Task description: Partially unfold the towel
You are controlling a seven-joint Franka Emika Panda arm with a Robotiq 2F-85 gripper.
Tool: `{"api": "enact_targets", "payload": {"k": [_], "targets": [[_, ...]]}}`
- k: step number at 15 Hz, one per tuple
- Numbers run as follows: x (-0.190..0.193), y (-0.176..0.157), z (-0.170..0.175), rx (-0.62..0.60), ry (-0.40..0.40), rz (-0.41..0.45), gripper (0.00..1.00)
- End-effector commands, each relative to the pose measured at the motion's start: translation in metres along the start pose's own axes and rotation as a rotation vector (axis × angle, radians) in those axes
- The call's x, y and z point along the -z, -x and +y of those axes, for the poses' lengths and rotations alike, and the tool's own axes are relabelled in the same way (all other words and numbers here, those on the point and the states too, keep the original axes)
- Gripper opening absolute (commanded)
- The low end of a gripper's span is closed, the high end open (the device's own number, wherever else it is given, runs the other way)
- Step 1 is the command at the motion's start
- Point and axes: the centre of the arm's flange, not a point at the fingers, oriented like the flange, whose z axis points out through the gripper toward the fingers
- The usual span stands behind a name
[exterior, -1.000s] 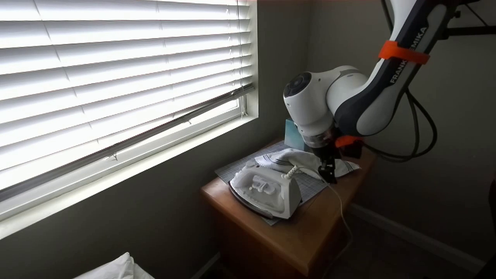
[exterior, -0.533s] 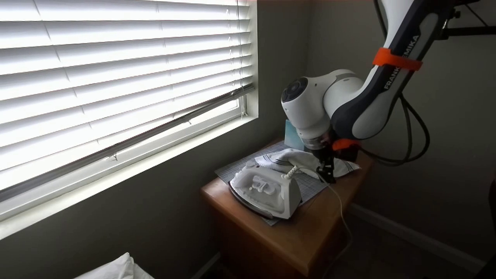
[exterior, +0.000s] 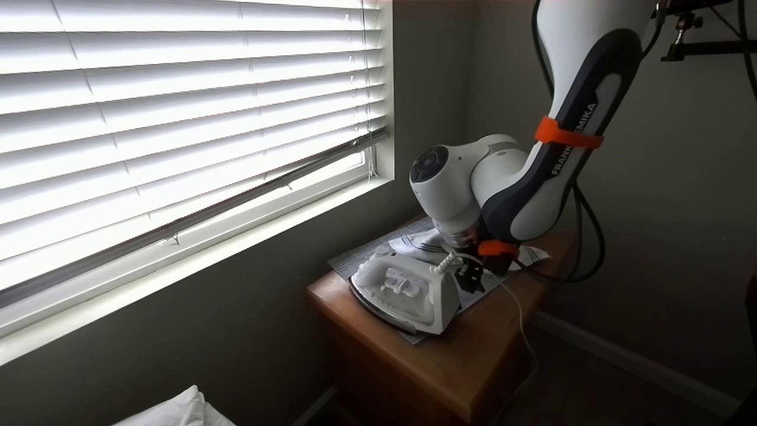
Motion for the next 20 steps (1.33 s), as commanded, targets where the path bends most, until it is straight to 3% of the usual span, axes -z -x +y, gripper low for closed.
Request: {"api": "enact_targets", "payload": {"k": [1,8,10,11,20], "targets": [[-0.015,-0.019,0.000,-0.117,-0.005,0.054,1.00],[-0.035,-0.035,0.018,-0.229,0.016,0.146,0.97],[-0.038,-0.037,0.019,-0.240,0.021,0.158,0.83],[-0.039,-0.037,0.019,-0.241,0.020,0.158,0.69],[-0.035,-0.034,0.022,-0.215,0.028,0.166,0.05]]}}
